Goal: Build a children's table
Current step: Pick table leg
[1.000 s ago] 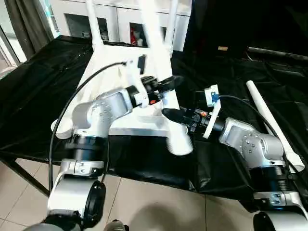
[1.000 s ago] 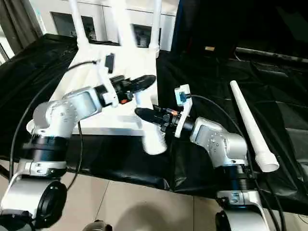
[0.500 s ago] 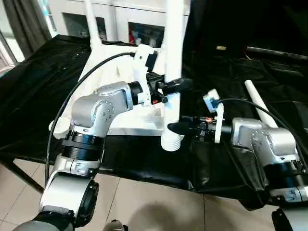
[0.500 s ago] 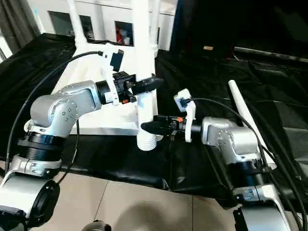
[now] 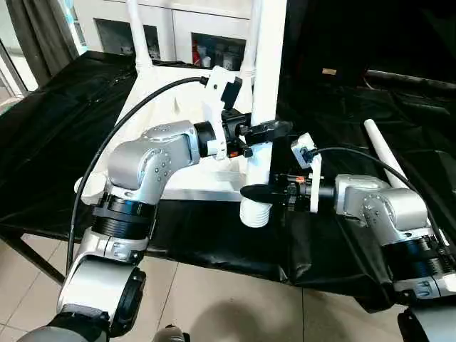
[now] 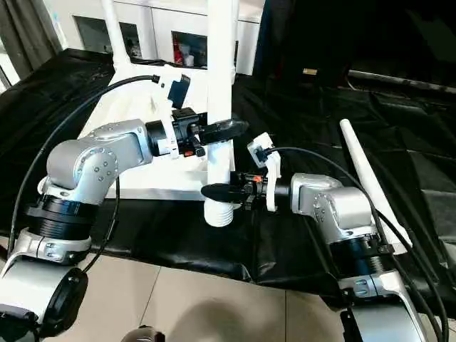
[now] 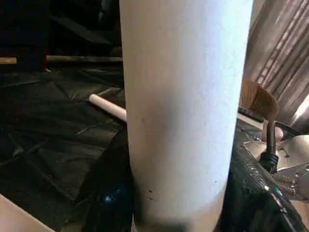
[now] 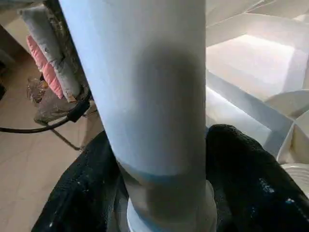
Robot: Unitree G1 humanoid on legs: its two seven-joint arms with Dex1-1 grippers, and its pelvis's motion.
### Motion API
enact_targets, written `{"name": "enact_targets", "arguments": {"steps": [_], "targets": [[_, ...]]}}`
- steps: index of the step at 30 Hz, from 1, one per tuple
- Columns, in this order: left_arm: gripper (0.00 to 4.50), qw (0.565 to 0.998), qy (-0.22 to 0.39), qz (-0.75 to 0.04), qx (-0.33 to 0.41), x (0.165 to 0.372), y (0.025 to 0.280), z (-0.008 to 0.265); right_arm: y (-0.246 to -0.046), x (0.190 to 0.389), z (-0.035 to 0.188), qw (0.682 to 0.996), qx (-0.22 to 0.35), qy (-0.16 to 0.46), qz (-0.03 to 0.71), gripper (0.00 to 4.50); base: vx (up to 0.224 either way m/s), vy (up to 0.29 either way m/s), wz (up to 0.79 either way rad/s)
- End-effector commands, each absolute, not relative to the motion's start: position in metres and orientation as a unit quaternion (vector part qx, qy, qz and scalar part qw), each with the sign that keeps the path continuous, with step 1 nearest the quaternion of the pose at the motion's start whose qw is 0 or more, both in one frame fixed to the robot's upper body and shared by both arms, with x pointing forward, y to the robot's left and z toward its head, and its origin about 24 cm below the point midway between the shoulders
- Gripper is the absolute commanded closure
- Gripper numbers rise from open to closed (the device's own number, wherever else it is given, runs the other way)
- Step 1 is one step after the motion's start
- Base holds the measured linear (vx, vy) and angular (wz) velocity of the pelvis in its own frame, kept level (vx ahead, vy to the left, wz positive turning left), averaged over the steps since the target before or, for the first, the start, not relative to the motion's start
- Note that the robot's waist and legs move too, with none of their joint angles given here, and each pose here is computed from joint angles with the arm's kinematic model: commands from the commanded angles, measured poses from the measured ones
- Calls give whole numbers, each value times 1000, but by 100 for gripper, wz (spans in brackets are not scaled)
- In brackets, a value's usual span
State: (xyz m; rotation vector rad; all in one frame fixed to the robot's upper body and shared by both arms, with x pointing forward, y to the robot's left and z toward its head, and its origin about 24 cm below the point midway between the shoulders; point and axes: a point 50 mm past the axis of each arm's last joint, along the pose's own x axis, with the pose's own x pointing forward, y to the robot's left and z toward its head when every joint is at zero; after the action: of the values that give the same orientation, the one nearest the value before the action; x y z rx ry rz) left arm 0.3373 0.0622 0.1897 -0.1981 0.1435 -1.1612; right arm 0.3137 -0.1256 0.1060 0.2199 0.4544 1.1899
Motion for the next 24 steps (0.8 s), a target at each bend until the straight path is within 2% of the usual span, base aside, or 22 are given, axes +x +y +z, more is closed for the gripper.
{"name": "enact_targets", "arguments": {"steps": [1, 14, 24], "targets": [[266, 819, 56, -564, -88, 333, 58, 196, -124, 315, 110, 801, 87, 199, 558, 152, 0, 0, 0], [266, 813, 62, -573, -82, 331, 58, 194, -123, 314, 110, 793, 76, 187, 575, 152, 0, 0, 0], [266, 805, 61, -584, -85, 327, 54, 195, -122, 312, 106, 787, 72, 191, 582, 243, 0, 0, 0]]}}
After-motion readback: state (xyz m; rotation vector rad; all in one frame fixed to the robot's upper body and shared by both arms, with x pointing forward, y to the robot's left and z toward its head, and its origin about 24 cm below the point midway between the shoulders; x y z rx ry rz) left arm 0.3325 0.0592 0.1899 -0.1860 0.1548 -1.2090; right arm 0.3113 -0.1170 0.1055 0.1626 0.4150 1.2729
